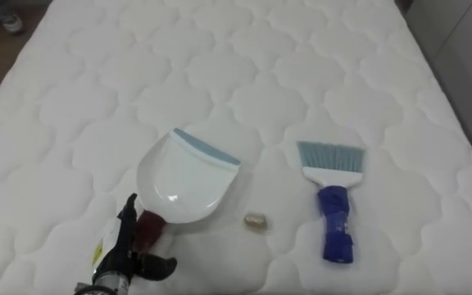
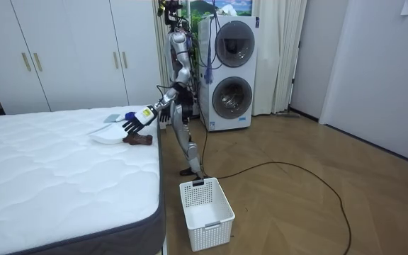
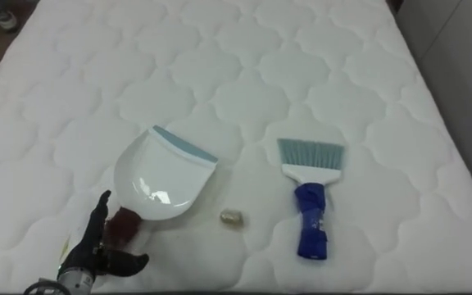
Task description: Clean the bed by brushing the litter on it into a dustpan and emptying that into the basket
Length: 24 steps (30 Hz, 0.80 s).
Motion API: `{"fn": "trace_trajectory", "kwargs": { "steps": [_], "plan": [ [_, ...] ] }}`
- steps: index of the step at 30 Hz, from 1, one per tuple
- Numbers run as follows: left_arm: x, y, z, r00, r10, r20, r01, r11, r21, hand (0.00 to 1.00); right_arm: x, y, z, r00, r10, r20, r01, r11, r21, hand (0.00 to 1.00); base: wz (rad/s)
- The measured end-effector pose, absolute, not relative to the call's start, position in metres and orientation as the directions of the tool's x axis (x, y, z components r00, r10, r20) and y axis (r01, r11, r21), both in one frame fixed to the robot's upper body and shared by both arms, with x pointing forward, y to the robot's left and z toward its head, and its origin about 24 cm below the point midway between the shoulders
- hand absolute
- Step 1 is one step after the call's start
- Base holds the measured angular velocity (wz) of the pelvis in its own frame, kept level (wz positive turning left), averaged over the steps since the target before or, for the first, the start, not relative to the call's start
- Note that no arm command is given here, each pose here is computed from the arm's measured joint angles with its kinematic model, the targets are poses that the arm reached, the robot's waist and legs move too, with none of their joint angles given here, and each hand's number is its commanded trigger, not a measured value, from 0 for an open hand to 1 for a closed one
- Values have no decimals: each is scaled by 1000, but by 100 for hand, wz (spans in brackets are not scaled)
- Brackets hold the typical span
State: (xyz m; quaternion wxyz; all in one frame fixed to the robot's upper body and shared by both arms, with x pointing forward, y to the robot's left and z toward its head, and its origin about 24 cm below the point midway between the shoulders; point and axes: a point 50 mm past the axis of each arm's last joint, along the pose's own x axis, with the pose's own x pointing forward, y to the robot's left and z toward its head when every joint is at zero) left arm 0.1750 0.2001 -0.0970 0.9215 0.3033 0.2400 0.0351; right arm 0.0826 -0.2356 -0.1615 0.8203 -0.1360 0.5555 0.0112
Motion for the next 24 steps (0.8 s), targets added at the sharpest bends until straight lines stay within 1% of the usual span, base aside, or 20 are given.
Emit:
{"fn": "trace_trajectory", "kwargs": {
  "steps": [4, 24],
  "plan": [
    [182, 200, -93, 894, 225, -388, 53, 807, 589, 0, 85, -237, -161, 387, -132, -913, -166, 964, -210, 0, -1],
    [179, 208, -98, 879, 291, -378, 12, 778, 628, 0, 85, -239, -160, 386, -145, -911, -136, 968, -212, 0, 1]
  ]
}}
